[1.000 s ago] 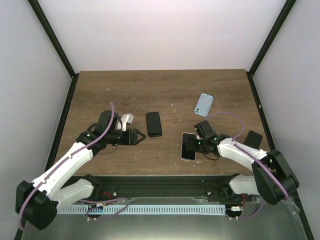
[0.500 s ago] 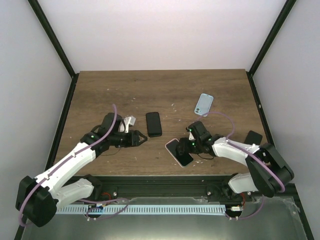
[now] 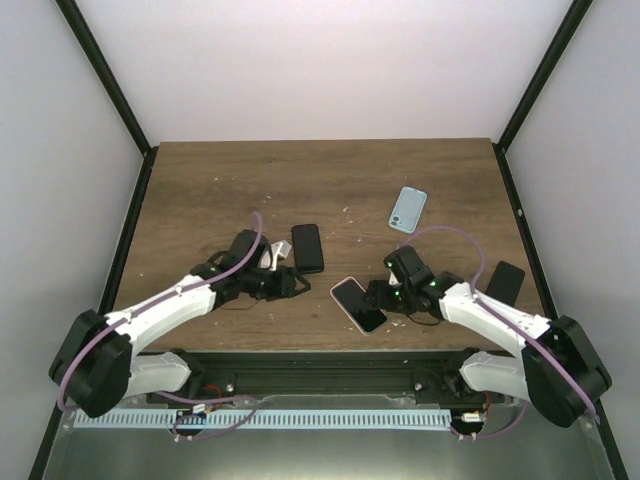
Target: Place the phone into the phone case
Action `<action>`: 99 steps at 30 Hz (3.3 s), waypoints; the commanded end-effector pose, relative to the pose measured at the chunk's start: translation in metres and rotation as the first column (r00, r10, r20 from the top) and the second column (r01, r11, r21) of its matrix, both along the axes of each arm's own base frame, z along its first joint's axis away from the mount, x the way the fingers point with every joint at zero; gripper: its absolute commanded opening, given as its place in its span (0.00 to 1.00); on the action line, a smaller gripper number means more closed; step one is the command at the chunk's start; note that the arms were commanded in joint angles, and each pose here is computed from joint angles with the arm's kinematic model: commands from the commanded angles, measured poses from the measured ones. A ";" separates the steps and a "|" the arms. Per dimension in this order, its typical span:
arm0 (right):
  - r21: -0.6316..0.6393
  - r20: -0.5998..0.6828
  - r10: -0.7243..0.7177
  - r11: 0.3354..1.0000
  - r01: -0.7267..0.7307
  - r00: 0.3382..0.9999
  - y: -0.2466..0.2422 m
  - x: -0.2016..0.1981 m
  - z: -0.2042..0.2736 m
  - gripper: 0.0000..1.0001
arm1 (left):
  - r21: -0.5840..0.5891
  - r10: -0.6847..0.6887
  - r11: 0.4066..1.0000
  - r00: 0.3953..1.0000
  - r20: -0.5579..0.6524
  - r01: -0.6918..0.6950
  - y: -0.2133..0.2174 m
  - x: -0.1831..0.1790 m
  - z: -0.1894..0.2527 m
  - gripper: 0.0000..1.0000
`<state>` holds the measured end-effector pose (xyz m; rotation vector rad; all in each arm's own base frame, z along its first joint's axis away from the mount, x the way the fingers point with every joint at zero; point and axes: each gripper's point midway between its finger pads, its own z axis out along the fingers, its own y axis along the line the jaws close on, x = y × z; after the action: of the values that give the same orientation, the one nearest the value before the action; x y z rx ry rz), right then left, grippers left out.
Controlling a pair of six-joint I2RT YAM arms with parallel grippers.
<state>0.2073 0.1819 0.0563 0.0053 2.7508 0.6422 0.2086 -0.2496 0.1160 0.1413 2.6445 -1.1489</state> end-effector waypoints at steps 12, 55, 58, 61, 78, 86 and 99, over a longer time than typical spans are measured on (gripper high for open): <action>0.086 -0.103 0.050 0.995 -0.041 0.993 0.015 -0.029 -0.024 0.65 | -0.059 -0.016 0.998 1.000 -0.013 0.016 -0.019 0.003 -0.005 0.52; 0.066 -0.142 0.243 0.969 -0.236 0.959 0.056 -0.097 -0.027 0.56 | -0.152 -0.067 0.988 0.978 -0.196 0.037 -0.046 -0.016 -0.057 0.35; 0.038 -0.127 0.243 0.970 -0.240 0.962 0.058 -0.097 -0.026 0.59 | -0.150 -0.075 0.988 0.976 -0.203 0.045 -0.050 -0.016 -0.060 0.34; -0.001 -0.121 0.242 0.970 -0.244 0.963 0.055 -0.096 -0.029 0.61 | -0.144 -0.075 0.989 0.975 -0.210 0.045 -0.051 -0.016 -0.064 0.32; -0.139 -0.090 0.233 0.960 -0.244 0.968 0.053 -0.087 -0.045 0.46 | -0.140 -0.087 0.989 0.972 -0.220 0.057 -0.056 -0.017 -0.071 0.29; -0.158 -0.090 0.210 0.962 -0.222 0.974 0.047 -0.086 -0.055 0.35 | -0.138 -0.104 0.988 0.967 -0.232 0.074 -0.063 -0.021 -0.081 0.26; -0.092 -0.015 0.162 0.982 -0.162 0.987 0.055 -0.075 -0.026 0.31 | -0.051 -0.073 0.997 0.973 -0.219 0.063 -0.054 -0.019 -0.091 0.21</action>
<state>0.1226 0.2478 0.0228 -0.3187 2.8572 0.6099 0.1860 -0.3056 0.0253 0.0900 2.8276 -1.3710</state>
